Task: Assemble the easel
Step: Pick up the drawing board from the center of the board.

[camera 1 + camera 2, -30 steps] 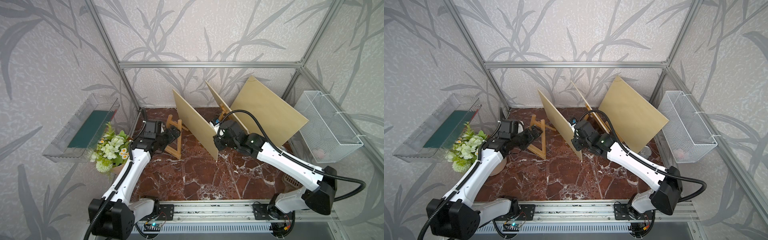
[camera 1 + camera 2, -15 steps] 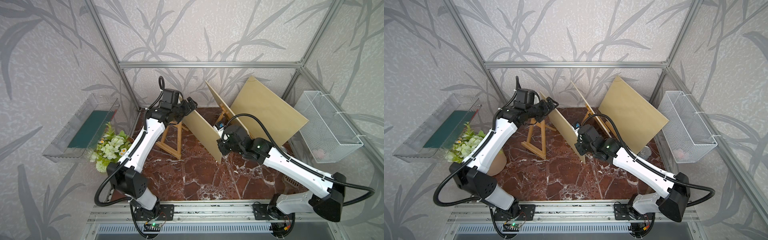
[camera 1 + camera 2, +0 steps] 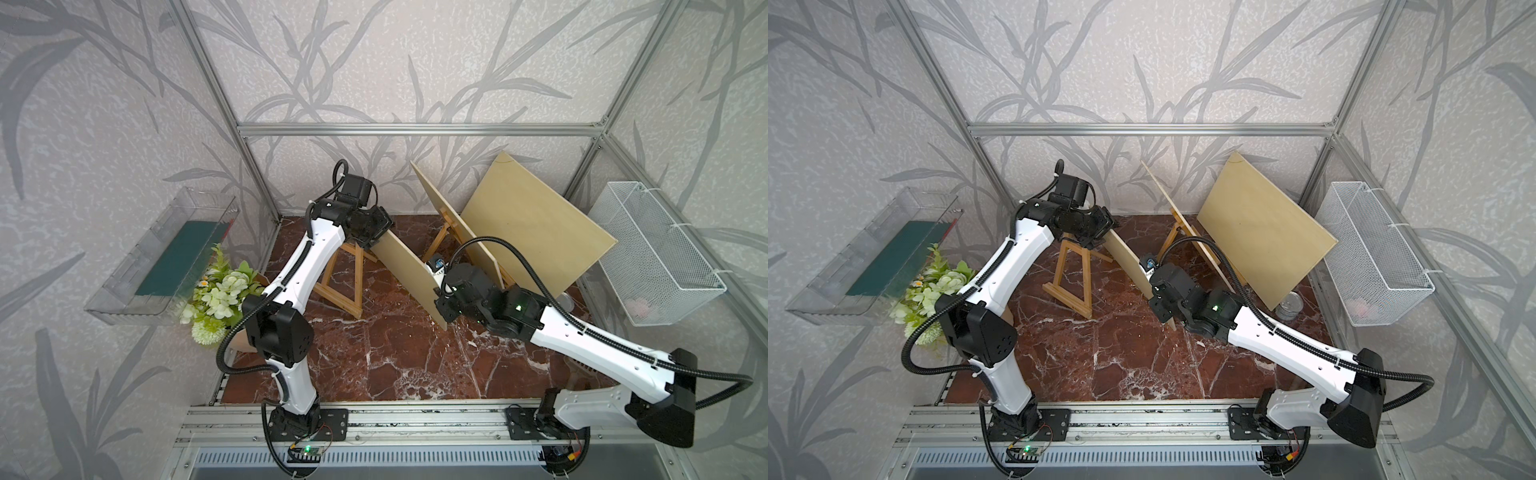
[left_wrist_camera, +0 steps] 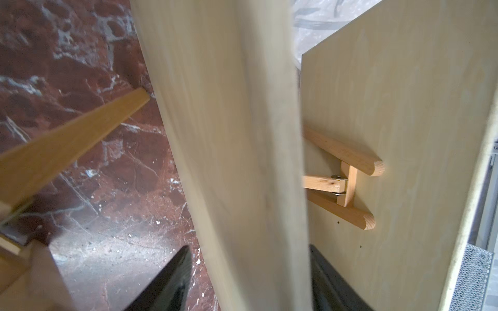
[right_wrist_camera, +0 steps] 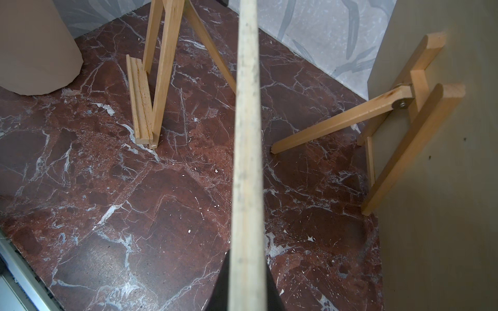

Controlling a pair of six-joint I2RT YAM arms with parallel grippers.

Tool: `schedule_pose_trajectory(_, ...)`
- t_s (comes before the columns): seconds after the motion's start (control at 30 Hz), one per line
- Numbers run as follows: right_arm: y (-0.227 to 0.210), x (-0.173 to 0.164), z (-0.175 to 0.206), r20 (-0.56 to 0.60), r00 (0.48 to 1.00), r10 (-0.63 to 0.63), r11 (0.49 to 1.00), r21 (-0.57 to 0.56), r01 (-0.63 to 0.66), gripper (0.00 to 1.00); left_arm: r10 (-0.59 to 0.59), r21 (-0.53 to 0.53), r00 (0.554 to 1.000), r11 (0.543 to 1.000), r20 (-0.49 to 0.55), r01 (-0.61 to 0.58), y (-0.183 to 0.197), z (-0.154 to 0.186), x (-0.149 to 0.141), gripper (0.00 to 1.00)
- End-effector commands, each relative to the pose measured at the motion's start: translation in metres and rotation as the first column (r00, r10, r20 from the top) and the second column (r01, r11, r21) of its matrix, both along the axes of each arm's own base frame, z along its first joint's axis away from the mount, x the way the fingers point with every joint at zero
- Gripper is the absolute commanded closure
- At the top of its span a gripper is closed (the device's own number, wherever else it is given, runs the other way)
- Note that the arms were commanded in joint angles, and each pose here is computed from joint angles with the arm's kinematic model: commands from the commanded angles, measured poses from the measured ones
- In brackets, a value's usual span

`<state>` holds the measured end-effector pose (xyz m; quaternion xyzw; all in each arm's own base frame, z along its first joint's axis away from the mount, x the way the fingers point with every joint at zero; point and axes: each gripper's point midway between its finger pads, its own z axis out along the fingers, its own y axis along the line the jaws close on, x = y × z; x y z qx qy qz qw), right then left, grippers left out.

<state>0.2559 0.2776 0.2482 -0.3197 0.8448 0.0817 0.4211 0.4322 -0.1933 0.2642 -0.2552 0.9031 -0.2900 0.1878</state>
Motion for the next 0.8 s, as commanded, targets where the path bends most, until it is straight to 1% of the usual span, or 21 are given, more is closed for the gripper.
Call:
schedule_pose_trajectory(0.0,-0.026,-0.011,-0.028,-0.028,0.999,-0.016,0.986,-0.166,0.012,1.0,-0.002,-0.032,0.997,0.999,-0.073,-0.001,-0.007,-0.007,-0.014,0.41)
schedule_pose_trajectory(0.13,-0.023,-0.014,-0.024,0.0,1.0,-0.003,0.983,-0.185,0.003,1.0,0.004,-0.052,0.995,0.999,-0.104,-0.01,-0.012,-0.007,-0.019,0.51)
schedule_pose_trajectory(0.2,-0.025,-0.013,-0.023,0.011,1.0,-0.011,0.982,-0.19,0.013,1.0,0.006,-0.049,0.995,0.999,-0.098,-0.011,-0.012,-0.004,-0.022,0.62)
schedule_pose_trajectory(0.23,-0.017,-0.021,-0.023,0.013,1.0,0.018,0.982,-0.19,-0.015,1.0,0.01,-0.048,0.995,0.999,-0.104,-0.015,-0.012,-0.003,-0.023,0.66)
schedule_pose_trajectory(0.3,-0.016,-0.023,-0.022,0.018,1.0,0.02,0.982,-0.187,-0.016,1.0,0.01,-0.051,0.995,0.999,-0.104,-0.016,-0.012,-0.001,-0.025,0.71)
schedule_pose_trajectory(0.37,-0.014,-0.026,-0.022,0.019,0.999,0.027,0.982,-0.186,-0.023,1.0,0.014,-0.054,0.994,0.998,-0.104,-0.019,-0.012,0.001,-0.027,0.79)
schedule_pose_trajectory(0.43,-0.011,-0.029,-0.022,0.012,0.999,0.035,0.983,-0.181,-0.033,1.0,0.006,-0.086,0.995,0.996,-0.102,-0.015,-0.017,0.004,-0.027,0.85)
schedule_pose_trajectory(0.5,-0.009,-0.03,-0.022,0.005,0.999,0.038,0.984,-0.175,-0.037,1.0,0.007,-0.106,0.995,0.994,-0.095,-0.017,-0.019,0.008,-0.027,0.94)
schedule_pose_trajectory(0.6,-0.004,-0.034,-0.021,-0.012,0.999,0.051,0.987,-0.149,-0.052,1.0,0.014,-0.122,0.997,0.992,-0.081,-0.024,-0.02,0.014,-0.027,1.0)
schedule_pose_trajectory(0.67,0.001,-0.037,-0.019,-0.025,0.997,0.066,0.99,-0.122,-0.069,1.0,0.016,-0.126,0.997,0.992,-0.073,-0.025,-0.02,0.018,-0.028,1.0)
schedule_pose_trajectory(0.7,0.005,-0.038,-0.017,-0.032,0.997,0.076,0.991,-0.106,-0.079,0.95,0.019,-0.129,0.997,0.991,-0.07,-0.028,-0.02,0.02,-0.028,1.0)
schedule_pose_trajectory(0.77,0.01,-0.04,-0.013,-0.039,0.995,0.089,0.993,-0.076,-0.092,0.83,0.022,-0.14,0.998,0.99,-0.066,-0.031,-0.021,0.022,-0.028,1.0)
